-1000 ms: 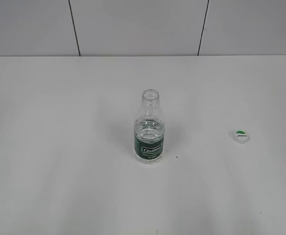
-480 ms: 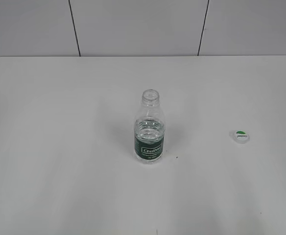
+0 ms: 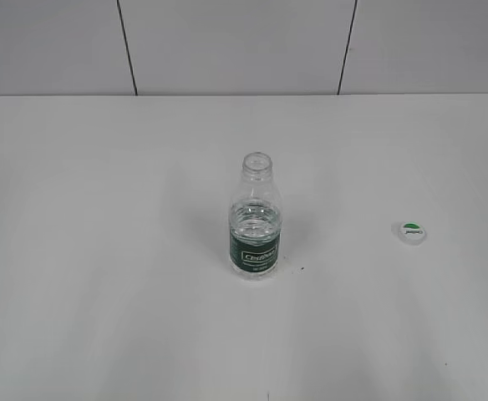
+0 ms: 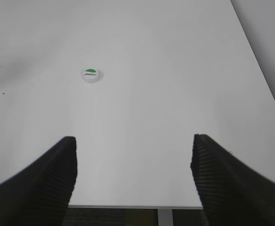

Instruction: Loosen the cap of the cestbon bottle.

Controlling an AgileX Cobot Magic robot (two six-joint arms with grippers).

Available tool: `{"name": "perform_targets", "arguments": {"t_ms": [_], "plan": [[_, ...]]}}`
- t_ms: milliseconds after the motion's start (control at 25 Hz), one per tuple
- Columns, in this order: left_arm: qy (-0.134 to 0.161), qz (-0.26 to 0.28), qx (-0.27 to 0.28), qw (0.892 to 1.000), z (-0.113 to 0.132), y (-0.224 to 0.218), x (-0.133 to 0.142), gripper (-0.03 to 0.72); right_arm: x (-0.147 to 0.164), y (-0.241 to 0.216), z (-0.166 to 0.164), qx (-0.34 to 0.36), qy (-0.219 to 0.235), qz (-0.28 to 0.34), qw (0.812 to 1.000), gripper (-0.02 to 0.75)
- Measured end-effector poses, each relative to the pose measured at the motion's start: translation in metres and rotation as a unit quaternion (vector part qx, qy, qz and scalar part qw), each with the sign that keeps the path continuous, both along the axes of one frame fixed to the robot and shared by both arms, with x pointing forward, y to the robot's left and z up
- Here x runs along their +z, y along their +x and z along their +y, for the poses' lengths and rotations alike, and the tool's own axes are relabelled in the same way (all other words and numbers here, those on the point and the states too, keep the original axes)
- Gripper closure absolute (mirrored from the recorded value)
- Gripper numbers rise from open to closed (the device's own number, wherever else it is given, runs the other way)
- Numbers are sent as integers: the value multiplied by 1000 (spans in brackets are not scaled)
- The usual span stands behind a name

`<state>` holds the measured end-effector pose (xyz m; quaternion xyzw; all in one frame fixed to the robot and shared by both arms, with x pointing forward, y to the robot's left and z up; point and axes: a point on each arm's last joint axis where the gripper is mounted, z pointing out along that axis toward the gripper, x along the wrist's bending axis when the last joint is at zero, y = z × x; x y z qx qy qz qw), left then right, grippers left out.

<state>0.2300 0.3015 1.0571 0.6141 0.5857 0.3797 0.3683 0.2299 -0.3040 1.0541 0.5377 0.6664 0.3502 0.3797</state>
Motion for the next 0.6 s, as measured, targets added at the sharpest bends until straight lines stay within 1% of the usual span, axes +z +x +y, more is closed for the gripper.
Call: {"name": "perform_targets", "arguments": {"t_ms": [600], "plan": [[0,0,0,1000,0,0,0,256,0,0,0,0,0,0,1000,161]]}}
